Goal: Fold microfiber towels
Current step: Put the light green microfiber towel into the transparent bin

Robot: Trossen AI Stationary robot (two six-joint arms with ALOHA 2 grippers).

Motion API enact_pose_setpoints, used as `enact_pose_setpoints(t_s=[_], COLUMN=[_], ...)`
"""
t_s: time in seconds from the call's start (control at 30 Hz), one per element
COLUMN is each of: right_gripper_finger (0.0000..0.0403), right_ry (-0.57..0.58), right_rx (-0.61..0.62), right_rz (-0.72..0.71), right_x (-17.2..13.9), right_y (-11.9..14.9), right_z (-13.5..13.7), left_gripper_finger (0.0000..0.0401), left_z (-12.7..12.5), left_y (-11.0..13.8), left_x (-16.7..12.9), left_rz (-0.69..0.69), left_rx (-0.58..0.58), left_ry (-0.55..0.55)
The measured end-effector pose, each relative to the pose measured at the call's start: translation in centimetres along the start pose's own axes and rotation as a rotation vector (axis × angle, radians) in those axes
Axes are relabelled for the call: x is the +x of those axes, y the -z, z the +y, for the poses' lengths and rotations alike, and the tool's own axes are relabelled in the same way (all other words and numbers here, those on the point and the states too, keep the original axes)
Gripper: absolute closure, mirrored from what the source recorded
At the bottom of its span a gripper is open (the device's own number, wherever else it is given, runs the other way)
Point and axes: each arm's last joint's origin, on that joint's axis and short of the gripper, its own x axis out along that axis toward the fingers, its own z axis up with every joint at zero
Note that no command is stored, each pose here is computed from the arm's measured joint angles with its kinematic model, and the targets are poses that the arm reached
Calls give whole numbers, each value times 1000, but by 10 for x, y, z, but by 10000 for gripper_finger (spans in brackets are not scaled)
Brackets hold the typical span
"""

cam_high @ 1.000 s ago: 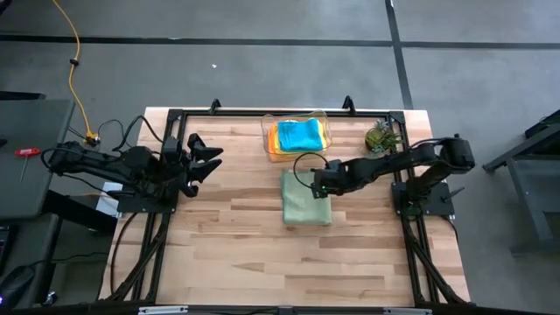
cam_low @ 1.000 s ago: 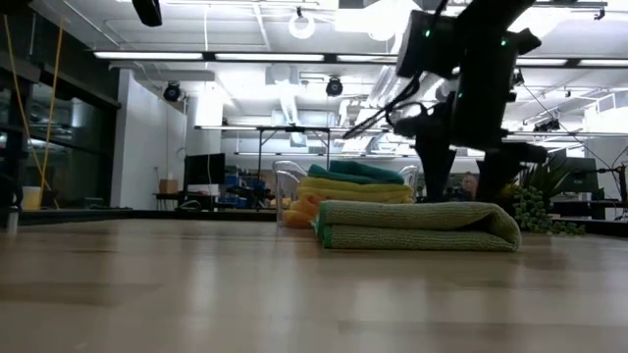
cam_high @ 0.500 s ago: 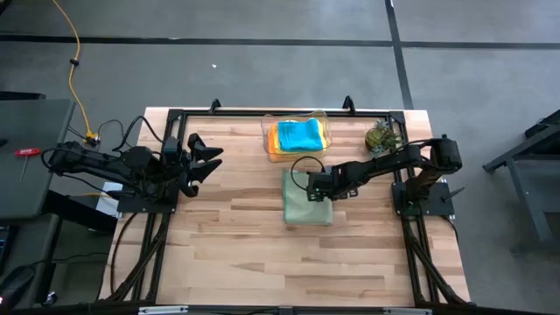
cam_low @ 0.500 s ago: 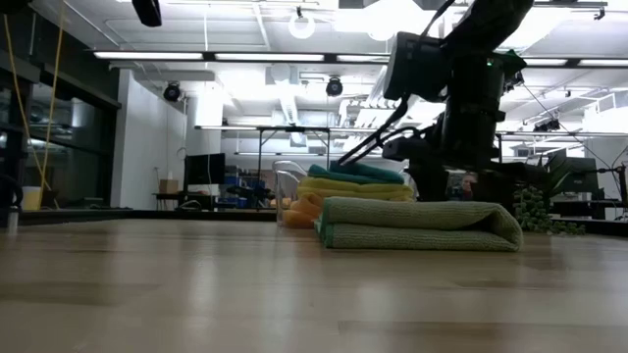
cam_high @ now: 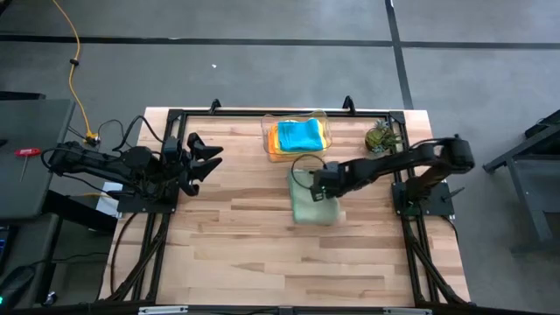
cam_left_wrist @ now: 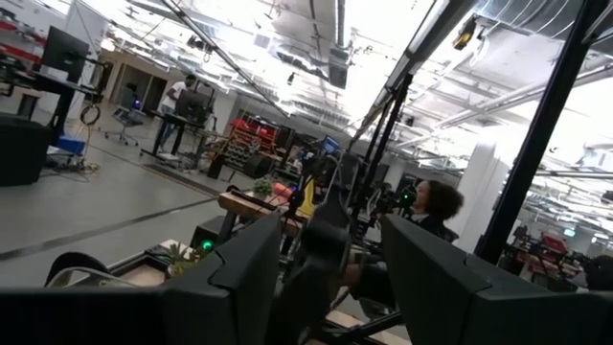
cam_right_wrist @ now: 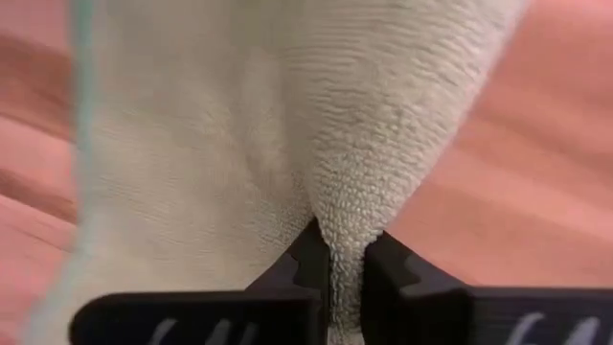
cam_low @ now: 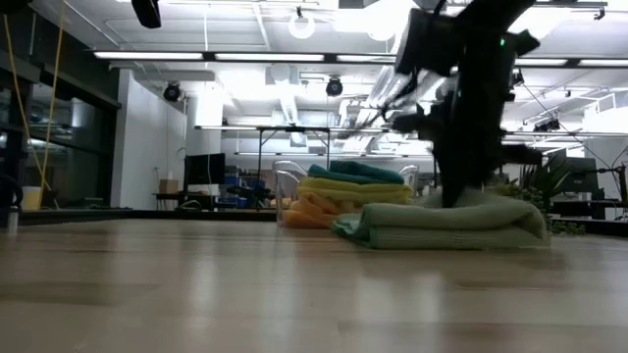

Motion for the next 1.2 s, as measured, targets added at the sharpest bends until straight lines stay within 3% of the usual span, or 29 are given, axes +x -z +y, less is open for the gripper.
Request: enact_pose_setpoints(t_s=[0.2,0.5,0.63,0.87,1.2], right_gripper_finger=[397,401,402,402,403], right_ry=[-152,-547,-616,-707,-726], right_rx=[1,-27,-100,-271,-412], right_rz=[-131,-266,-283,-355,-361], right_x=[-53,-125,-146,-179,-162], right_y=[-15,-29,-43,-91,-181], right_z=[-12,-25,-20,-6,23], left_gripper_finger=[226,226,226,226,226], left_z=[2,3,3,3,3], left_y=[-1,-1,-1,-1,-1], left_x=[0,1,1,1,1], left_rz=[-10,-15,-16,-16,-16], left_rx=[3,4,4,4,4], left_ry=[-34,-46,-47,-46,-46])
